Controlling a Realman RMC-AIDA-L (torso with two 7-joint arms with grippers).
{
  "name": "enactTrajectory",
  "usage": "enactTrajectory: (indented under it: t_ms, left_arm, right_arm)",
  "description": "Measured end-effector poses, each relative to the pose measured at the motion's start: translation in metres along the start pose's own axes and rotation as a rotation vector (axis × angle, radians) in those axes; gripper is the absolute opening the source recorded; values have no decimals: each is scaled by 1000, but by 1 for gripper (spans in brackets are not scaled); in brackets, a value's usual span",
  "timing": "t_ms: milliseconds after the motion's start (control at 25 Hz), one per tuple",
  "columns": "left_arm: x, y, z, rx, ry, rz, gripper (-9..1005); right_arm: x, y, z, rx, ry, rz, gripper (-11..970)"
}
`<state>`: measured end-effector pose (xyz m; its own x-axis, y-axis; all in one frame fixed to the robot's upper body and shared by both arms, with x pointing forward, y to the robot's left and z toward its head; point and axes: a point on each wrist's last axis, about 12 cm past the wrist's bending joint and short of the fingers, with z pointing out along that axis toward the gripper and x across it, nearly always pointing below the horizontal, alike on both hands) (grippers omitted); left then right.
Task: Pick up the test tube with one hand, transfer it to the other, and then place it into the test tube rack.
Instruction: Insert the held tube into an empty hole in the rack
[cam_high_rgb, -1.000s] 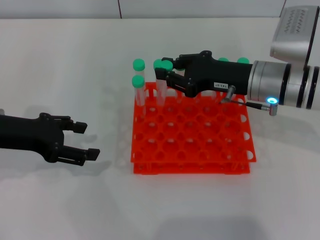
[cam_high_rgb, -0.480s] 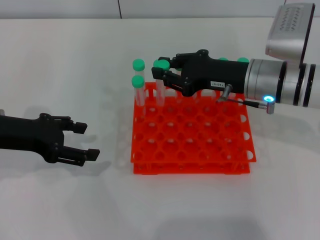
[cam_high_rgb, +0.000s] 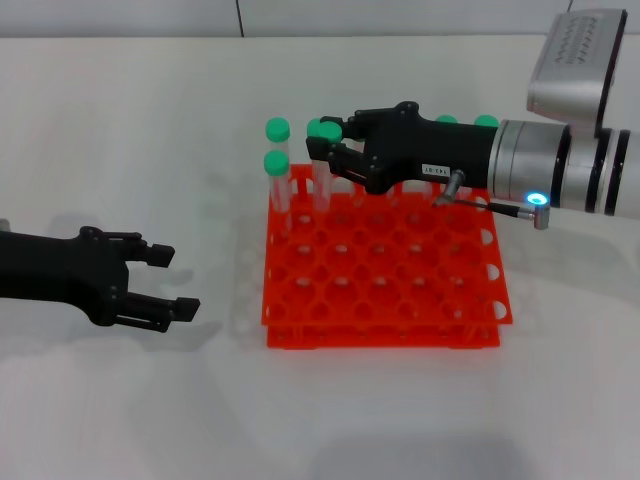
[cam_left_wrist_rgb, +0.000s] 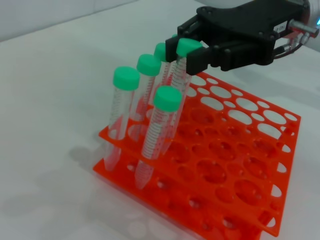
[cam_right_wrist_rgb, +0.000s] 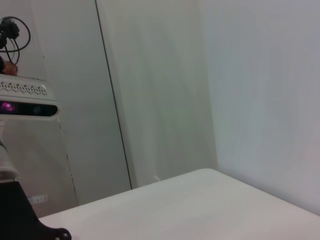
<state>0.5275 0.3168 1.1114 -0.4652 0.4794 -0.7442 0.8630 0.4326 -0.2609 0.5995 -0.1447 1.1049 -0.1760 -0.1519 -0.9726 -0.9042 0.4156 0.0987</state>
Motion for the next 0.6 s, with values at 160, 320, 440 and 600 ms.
enactTrajectory:
  t_ms: [160,320,440,600]
  left_arm:
    - [1,0,1,1,0,-2,880]
    - [1,0,2,5,-2,0,880]
    - [2,0,2,7,-2,1,880]
    - [2,0,2,7,-2,0,880]
  right_arm:
    - [2,0,0,7,10,0,279]
    - [2,0,0,8,11,2,281]
    - [3,-1,0,10,12,3,282]
    - [4,0,0,11,15,4,283]
